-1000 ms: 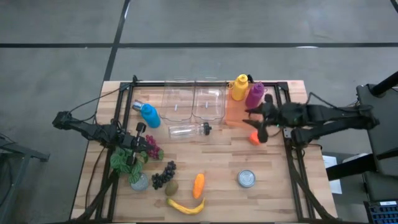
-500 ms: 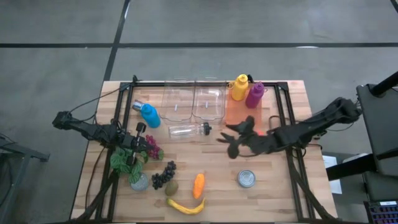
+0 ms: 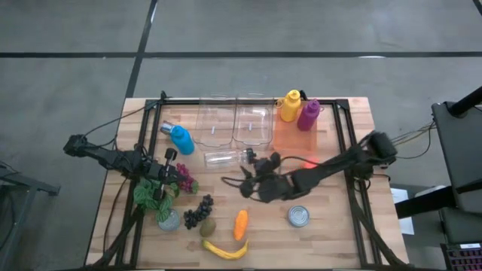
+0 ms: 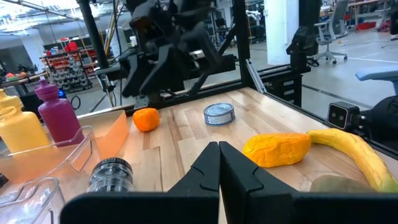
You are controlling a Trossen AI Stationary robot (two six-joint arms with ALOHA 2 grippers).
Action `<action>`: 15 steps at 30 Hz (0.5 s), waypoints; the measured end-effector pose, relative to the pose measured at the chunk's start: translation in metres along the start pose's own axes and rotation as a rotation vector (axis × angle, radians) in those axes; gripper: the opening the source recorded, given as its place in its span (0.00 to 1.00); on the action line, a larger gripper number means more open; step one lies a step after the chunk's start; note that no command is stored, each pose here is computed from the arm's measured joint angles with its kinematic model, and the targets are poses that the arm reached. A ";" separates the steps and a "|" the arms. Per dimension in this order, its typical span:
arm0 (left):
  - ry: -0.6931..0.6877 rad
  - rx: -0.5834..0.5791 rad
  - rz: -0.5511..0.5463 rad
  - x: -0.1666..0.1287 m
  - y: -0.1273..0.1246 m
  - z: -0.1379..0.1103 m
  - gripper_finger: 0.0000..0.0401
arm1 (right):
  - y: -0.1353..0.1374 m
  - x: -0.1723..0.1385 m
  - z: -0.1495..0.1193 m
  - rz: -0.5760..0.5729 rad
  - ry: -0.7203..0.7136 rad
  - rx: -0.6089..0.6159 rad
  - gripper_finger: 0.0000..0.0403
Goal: Pick & Place Food Item
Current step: Put the transparent water bottle into the orange bin
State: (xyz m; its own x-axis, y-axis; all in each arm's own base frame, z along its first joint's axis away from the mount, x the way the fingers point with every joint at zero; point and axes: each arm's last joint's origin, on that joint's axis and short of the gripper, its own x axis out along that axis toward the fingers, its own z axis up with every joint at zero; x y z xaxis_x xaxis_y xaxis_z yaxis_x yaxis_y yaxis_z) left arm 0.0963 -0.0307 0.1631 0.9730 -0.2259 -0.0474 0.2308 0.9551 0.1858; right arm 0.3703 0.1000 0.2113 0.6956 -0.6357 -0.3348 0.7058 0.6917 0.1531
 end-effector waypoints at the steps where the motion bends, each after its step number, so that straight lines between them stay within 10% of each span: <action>1: 0.000 0.000 0.000 0.000 0.000 0.000 0.00 | 0.005 0.005 -0.002 -0.005 0.001 -0.003 0.49; 15: 0.000 0.000 0.000 0.000 0.000 0.000 0.00 | 0.037 0.060 -0.025 -0.071 0.008 0.126 0.49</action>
State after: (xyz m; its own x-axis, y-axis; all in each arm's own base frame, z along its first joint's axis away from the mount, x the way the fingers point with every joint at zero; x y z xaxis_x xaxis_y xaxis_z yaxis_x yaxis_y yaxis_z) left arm 0.0963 -0.0307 0.1631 0.9730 -0.2260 -0.0477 0.2309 0.9551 0.1859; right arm 0.4345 0.0959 0.1741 0.6424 -0.6784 -0.3565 0.7649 0.5960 0.2443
